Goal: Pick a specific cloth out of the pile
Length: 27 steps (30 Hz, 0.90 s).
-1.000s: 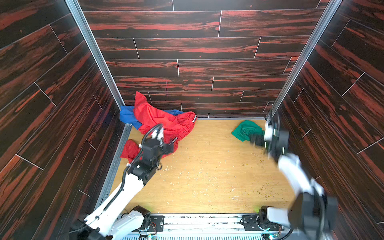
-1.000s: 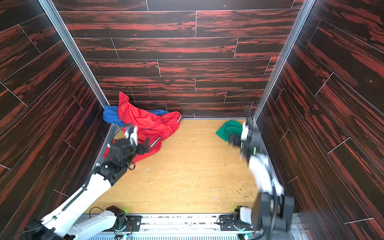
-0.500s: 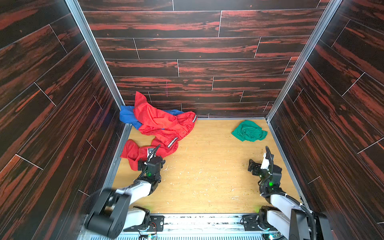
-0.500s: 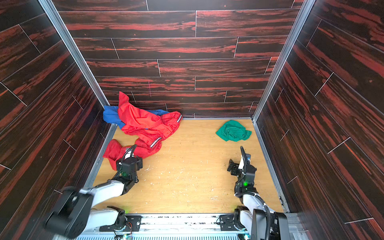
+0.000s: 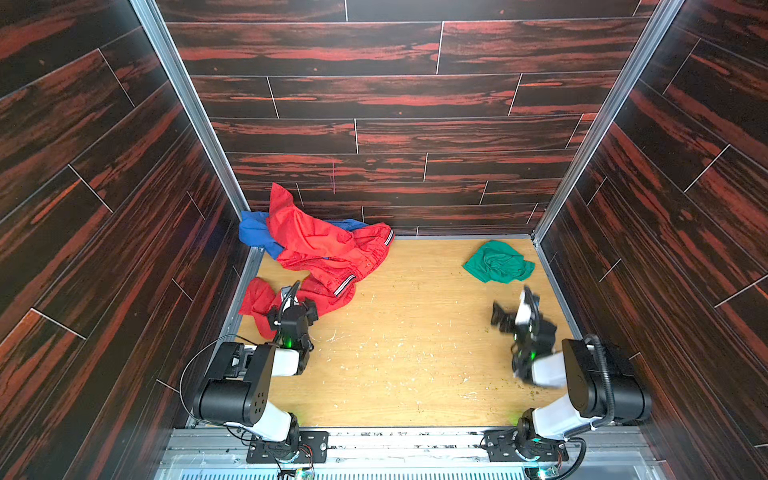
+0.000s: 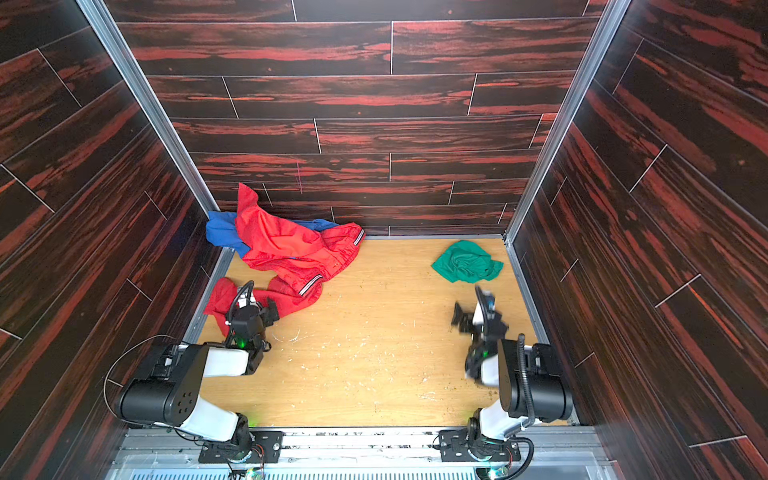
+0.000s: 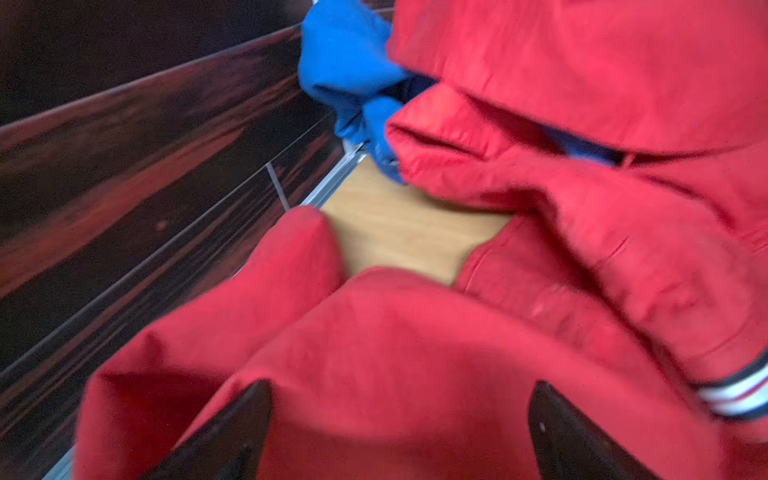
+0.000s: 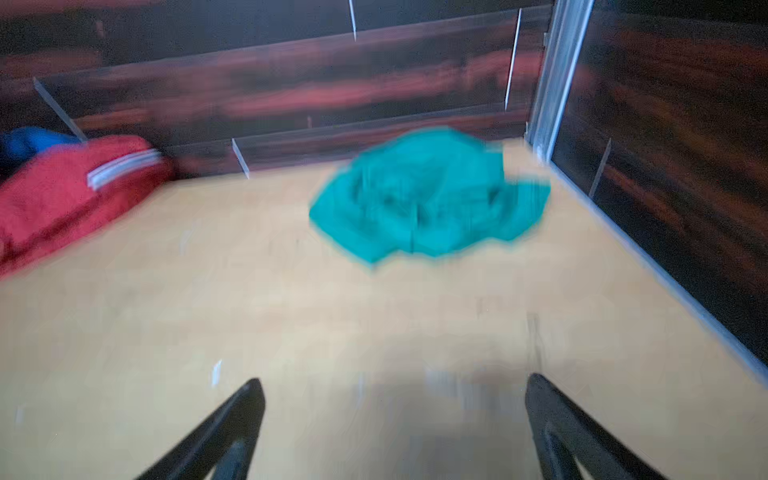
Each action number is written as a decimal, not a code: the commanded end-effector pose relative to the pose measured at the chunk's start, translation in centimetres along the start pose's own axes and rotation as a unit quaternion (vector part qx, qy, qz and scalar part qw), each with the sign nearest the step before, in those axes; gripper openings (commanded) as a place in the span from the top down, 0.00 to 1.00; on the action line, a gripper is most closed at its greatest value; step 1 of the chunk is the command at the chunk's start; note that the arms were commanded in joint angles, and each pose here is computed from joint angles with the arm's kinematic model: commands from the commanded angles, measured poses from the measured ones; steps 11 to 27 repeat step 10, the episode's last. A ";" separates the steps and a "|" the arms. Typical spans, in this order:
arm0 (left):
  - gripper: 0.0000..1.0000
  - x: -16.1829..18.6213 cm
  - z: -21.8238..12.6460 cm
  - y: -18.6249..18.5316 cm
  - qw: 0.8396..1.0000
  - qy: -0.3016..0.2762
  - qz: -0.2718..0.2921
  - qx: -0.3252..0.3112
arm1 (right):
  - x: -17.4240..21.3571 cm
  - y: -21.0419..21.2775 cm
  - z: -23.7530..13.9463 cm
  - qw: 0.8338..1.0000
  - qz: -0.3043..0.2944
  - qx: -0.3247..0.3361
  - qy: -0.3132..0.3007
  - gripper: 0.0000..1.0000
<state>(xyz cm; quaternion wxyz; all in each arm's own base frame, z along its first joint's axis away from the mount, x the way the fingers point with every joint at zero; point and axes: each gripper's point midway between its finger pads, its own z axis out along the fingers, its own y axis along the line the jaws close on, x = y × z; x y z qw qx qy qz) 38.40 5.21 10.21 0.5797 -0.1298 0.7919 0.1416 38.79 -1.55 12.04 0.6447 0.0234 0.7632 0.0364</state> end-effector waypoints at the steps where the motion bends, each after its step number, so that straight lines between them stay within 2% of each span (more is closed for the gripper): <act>1: 0.01 0.2 0.2 -0.3 1.000 0.011 -0.006 0.014 | 0.5 -0.6 0.3 1.000 0.004 0.014 0.018 0.01; 27: 0.01 0.3 0.5 -0.3 1.000 0.020 -0.009 0.020 | 0.5 -0.4 0.4 1.000 0.002 0.010 0.018 0.01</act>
